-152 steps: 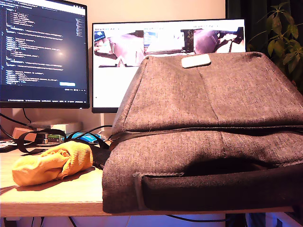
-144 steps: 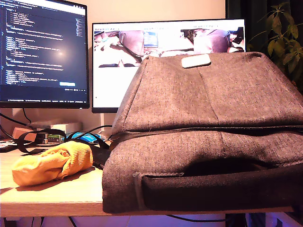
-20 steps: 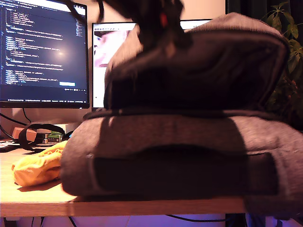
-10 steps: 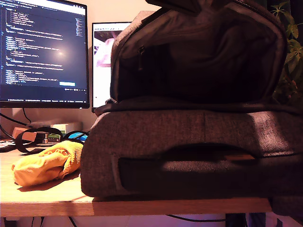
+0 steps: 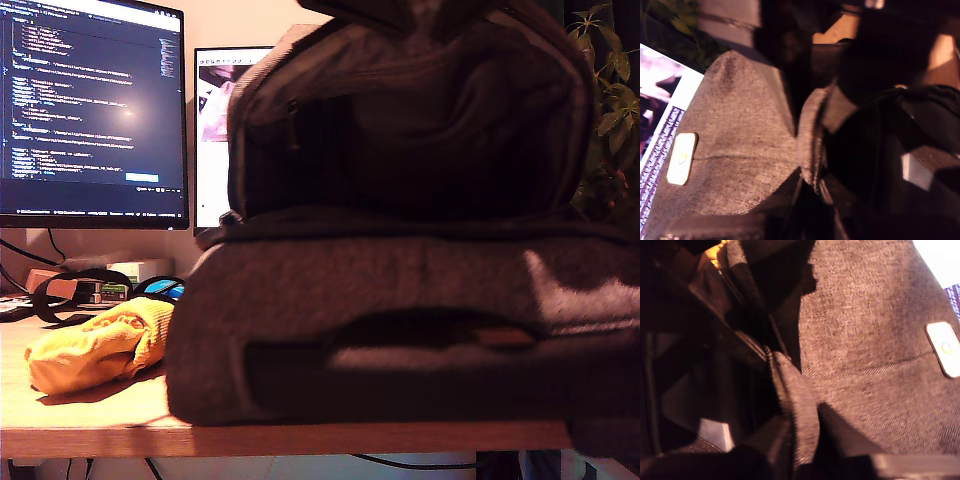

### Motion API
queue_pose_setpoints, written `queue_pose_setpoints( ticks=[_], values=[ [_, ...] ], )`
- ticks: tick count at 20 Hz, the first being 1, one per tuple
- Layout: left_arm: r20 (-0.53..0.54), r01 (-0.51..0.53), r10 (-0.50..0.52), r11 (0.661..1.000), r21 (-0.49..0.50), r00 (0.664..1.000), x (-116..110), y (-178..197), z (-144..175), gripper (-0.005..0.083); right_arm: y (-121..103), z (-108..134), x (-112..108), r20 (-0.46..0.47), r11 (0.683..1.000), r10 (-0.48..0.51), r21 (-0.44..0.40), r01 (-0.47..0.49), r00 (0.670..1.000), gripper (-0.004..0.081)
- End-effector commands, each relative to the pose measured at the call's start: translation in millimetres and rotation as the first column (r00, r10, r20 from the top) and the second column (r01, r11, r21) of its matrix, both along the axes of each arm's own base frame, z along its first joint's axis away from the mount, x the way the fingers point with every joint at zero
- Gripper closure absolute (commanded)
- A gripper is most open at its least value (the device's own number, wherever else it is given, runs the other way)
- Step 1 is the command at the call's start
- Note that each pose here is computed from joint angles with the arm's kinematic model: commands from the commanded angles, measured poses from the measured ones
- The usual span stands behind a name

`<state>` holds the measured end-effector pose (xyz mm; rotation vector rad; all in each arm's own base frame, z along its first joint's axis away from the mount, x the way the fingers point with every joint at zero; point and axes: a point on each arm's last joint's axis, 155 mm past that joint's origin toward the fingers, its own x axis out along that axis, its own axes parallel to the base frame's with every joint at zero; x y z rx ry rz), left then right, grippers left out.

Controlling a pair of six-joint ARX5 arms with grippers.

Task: Pack the pair of socks inside the grey Google backpack

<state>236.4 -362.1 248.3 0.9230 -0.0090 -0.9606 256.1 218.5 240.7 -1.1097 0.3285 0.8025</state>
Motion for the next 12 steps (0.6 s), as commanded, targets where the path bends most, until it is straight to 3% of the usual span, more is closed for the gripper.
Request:
queue_pose_setpoints(
  ticks=[1, 8, 12],
  values=[
    [0.016, 0.006, -0.006, 0.999, -0.048, 1.000, -3, 0, 24, 0.0780, 0, -5, 8, 0.001, 1.000, -0.024, -0.016, 0.024, 1.000, 0.0781],
    [0.015, -0.019, 0.019, 0.999, -0.038, 1.000, 1, 10, 26, 0.0458, -1, -4, 9, 0.004, 1.000, -0.028, -0.014, 0.028, 1.000, 0.0781],
    [0.029, -0.020, 0.022, 0.997, -0.072, 0.999, -5, 20, 43, 0.0405, -1, -4, 9, 0.004, 0.999, -0.029, -0.014, 0.029, 1.000, 0.0781]
  ],
)
